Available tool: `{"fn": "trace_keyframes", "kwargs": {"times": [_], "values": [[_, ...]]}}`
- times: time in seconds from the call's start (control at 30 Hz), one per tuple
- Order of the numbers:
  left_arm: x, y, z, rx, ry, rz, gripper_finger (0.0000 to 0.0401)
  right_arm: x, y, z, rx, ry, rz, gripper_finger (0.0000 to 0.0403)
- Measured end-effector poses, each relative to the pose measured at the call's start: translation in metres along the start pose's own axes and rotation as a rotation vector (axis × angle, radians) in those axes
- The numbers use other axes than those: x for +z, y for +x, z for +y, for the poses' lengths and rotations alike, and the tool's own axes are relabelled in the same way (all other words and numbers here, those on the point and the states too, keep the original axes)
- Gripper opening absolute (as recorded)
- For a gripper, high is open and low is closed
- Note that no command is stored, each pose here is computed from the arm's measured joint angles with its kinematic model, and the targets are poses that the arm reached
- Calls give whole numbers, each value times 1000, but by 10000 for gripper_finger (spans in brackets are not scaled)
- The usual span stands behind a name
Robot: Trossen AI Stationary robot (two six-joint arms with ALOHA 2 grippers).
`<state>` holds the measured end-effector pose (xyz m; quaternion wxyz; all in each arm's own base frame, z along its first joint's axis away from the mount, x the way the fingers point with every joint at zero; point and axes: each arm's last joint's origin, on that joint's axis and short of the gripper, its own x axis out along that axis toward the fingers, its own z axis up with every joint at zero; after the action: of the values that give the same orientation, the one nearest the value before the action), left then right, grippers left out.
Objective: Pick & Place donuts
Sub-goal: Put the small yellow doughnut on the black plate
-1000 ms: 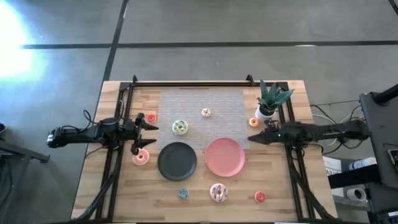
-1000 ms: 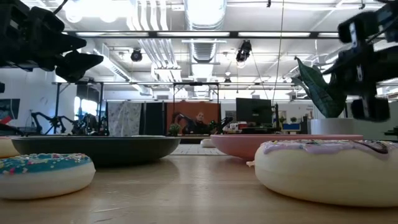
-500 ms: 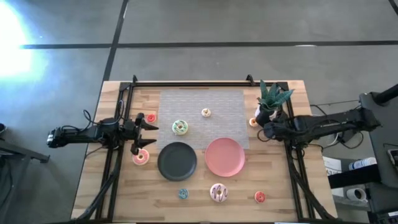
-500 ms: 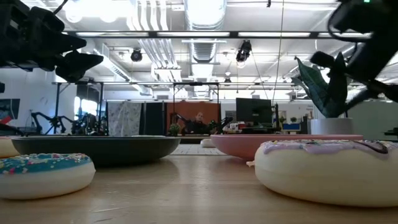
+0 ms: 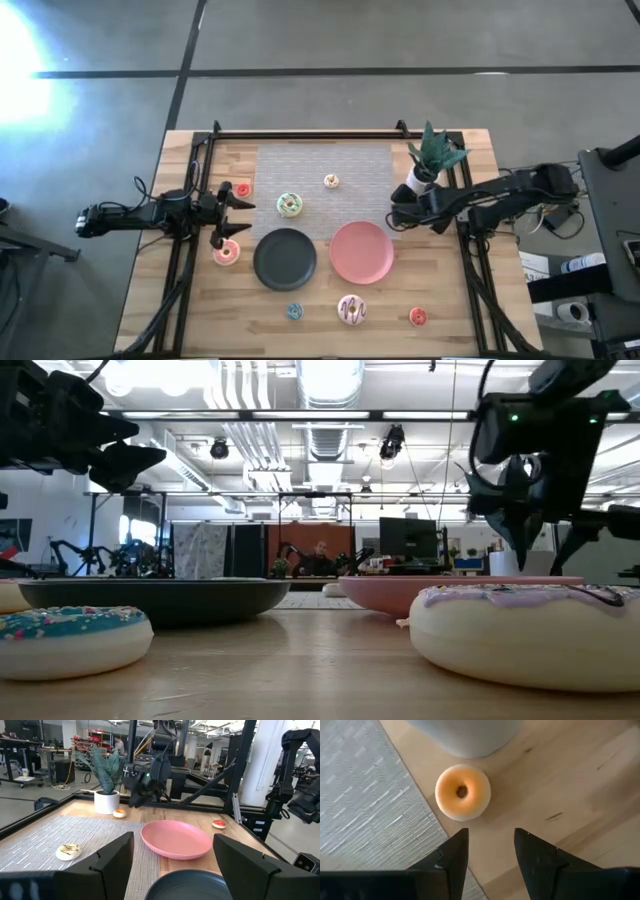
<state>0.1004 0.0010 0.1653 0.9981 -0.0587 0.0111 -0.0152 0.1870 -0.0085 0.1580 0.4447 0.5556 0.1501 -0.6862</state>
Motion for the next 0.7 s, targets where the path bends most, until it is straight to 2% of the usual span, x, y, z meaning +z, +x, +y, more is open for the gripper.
{"fn": "trace_keyframes", "kwargs": {"times": [0.37, 0.7], "values": [[0, 0, 0, 0, 0, 0, 247, -8, 22, 13, -91, 18, -95, 150], [0, 0, 0, 0, 0, 0, 247, 5, 27, 20, -81, 56, -149, 139]]}}
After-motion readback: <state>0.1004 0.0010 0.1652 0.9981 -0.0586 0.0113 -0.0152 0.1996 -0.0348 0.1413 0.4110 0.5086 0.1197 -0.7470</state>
